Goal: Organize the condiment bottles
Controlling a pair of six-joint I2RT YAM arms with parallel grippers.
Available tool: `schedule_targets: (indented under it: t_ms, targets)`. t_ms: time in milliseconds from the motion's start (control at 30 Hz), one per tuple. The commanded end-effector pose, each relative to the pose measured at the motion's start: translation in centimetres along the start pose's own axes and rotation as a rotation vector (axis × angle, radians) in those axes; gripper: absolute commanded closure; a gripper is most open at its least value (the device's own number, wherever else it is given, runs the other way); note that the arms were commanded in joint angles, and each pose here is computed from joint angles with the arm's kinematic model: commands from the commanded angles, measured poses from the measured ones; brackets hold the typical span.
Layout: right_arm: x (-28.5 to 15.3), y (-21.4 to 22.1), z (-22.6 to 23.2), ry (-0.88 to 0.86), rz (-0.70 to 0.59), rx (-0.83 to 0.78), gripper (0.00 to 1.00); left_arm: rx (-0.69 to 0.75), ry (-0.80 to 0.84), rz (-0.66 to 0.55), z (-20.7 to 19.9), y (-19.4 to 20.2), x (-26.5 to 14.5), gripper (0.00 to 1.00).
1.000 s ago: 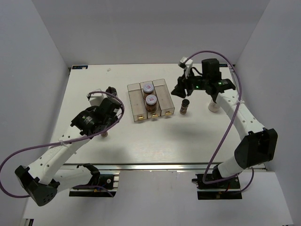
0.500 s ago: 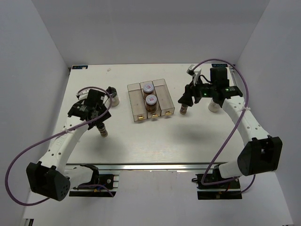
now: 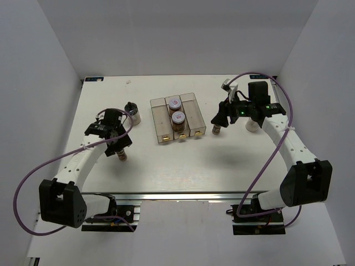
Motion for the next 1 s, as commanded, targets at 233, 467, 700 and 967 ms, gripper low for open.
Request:
schedule_targets:
  t_ms: [233, 467, 700, 967]
  targets:
    - [-0.3, -0.4, -0.3, 0.011, -0.029, -0.014, 0.38, 0.012, 0.009, -0.008, 0.1, -0.8, 1.8, 0.29]
    - [-0.1, -0.3, -0.7, 0.015, -0.024, -0.001, 0.38, 0.021, 0.019, 0.005, -0.4, -1.1, 2.4, 0.38]
    - [-0.1, -0.4, -0.9, 0.020, -0.025, 0.001, 0.38, 0.014, 0.035, 0.001, -0.7, -1.4, 1.8, 0.60]
    - [-0.3, -0.4, -0.7, 0.018, -0.023, -0.007, 0.38, 0.023, 0.163, -0.015, -2.6, -3.0, -1.5, 0.94]
Point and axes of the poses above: each gripper's point midway between its finger pads, its own x axis out along the fingers, its own z axis along the line the jaws close on, y = z × x, the point moved 4 cm from there along -x, back along the fingers, and after that the axes turned 4 degrees about -x, right-handed, at the moved point
